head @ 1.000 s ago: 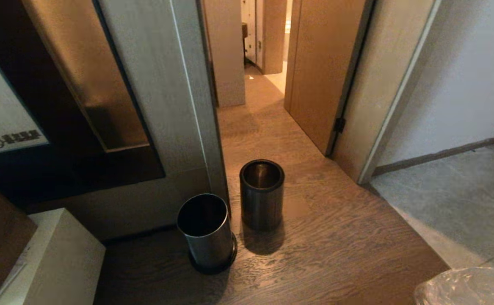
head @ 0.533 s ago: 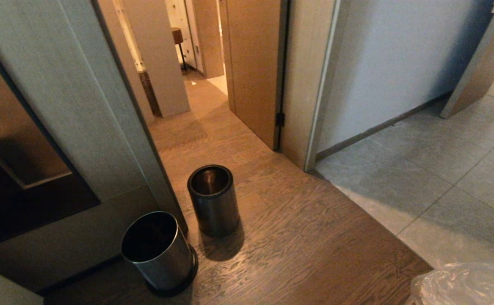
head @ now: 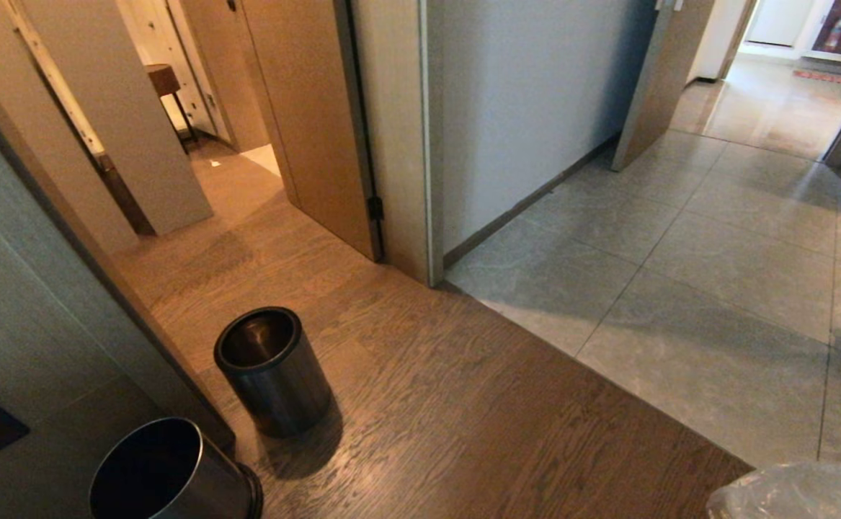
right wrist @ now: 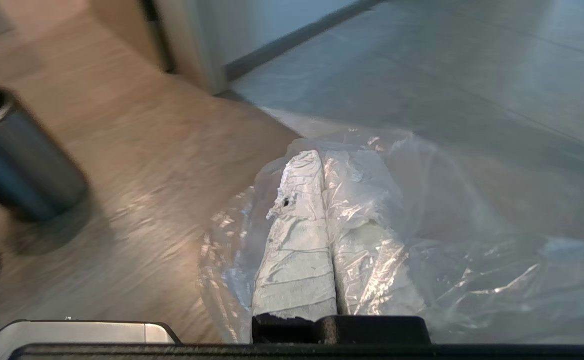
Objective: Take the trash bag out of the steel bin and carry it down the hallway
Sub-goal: Put the trash bag at the door
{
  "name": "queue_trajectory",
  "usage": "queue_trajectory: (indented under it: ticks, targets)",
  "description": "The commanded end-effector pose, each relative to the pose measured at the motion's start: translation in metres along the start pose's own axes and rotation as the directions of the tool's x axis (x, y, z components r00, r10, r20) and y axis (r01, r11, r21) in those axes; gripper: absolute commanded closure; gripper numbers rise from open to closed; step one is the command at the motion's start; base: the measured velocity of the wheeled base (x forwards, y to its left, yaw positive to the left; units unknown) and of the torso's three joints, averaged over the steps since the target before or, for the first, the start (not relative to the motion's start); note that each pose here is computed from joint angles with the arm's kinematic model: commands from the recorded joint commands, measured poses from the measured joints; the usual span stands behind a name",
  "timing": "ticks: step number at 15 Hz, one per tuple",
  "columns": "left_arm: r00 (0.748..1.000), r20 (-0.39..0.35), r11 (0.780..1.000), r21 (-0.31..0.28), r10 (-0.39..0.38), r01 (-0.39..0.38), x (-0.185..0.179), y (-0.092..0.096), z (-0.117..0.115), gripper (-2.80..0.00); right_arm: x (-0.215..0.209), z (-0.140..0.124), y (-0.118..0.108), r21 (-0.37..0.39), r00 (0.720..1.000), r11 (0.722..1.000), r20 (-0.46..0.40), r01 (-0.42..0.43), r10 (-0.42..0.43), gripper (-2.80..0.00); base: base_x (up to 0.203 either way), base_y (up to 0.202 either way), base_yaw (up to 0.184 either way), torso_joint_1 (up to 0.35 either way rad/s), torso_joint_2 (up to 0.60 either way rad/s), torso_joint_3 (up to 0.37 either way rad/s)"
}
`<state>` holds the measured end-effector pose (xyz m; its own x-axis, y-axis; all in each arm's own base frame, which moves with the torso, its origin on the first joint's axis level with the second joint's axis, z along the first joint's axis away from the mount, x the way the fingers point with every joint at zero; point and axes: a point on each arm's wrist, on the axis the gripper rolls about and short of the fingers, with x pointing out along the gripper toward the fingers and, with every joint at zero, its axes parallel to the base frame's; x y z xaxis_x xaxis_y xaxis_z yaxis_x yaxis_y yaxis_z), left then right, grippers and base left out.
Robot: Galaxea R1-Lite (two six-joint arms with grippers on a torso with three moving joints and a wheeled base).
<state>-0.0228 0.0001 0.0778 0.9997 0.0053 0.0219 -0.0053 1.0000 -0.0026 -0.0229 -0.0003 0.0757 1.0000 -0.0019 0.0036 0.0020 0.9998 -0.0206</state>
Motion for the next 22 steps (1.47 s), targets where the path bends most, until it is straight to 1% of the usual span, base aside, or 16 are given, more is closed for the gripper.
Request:
queue_trajectory:
  ticks: [1,22]
  targets:
    - [1.0,-0.011,1.0,0.001,0.001,-0.001,0.0008,0.0,-0.0034,0.0,0.0001,0.0,0.0,-0.001,1.0,1.0,-0.001,-0.001,0.001,0.0,0.003,0.006,-0.117,0.004,0.0,0.001]
    - [1.0,-0.011,1.0,-0.002,0.001,-0.001,0.0008,0.0,-0.0034,0.0,0.0001,-0.0001,0.0,0.001,1.0,1.0,-0.002,0.0,0.0,0.0,0.0,0.0,-0.004,0.0,0.0,0.0]
